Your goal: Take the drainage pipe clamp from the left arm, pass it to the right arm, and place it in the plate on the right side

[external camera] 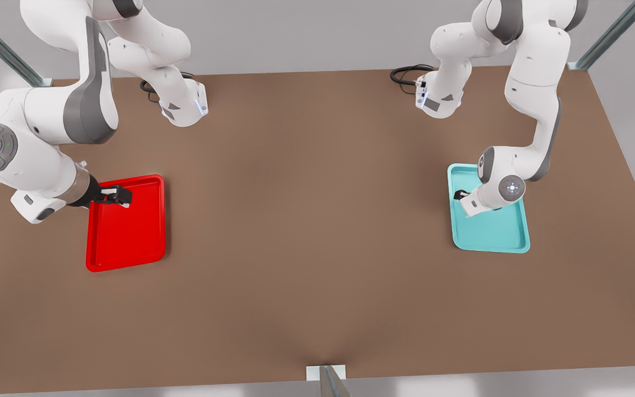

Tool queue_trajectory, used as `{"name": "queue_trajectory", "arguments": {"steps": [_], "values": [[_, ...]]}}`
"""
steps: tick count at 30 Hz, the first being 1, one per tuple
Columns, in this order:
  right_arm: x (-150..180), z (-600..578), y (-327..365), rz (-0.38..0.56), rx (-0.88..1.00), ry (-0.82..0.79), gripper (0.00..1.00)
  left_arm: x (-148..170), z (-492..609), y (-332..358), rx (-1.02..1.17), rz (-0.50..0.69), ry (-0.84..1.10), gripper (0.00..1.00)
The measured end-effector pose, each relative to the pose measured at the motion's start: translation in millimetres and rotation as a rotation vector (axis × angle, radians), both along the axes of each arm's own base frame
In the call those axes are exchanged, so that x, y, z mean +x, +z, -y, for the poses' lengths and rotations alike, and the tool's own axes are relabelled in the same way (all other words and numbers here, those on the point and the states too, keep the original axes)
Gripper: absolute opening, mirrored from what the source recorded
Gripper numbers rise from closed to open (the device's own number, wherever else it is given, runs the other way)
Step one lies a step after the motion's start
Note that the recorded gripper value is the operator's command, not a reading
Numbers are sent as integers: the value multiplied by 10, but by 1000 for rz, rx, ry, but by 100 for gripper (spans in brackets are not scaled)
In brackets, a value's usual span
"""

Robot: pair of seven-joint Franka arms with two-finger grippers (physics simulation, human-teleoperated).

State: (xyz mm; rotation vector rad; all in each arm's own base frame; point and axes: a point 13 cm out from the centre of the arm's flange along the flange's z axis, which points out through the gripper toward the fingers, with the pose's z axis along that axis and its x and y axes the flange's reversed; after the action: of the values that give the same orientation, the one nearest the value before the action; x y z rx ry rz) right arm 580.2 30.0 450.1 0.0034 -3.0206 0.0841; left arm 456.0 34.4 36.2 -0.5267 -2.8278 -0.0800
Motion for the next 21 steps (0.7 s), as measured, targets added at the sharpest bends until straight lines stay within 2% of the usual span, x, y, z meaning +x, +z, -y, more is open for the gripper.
{"name": "queue_trajectory", "arguments": {"steps": [1,2,3,13,15,17,21], "values": [[-2,3,1,-1,0,-1,100,3,-21,3,-2,4,-2,76],[-3,7,1,-1,0,-2,100,7,-36,6,-3,7,-4,68],[-4,8,0,-2,-1,-2,100,13,-43,11,-5,10,-8,65],[-17,8,-31,-11,-5,-5,100,75,-36,13,-18,28,-49,63],[-20,8,-31,-11,-5,-6,100,81,-42,3,-20,31,-53,56],[-22,6,-33,-12,-4,-7,100,86,-46,-1,-21,32,-57,43],[-23,5,-37,-13,-4,-8,100,94,-53,-1,-17,35,-66,40]]}}
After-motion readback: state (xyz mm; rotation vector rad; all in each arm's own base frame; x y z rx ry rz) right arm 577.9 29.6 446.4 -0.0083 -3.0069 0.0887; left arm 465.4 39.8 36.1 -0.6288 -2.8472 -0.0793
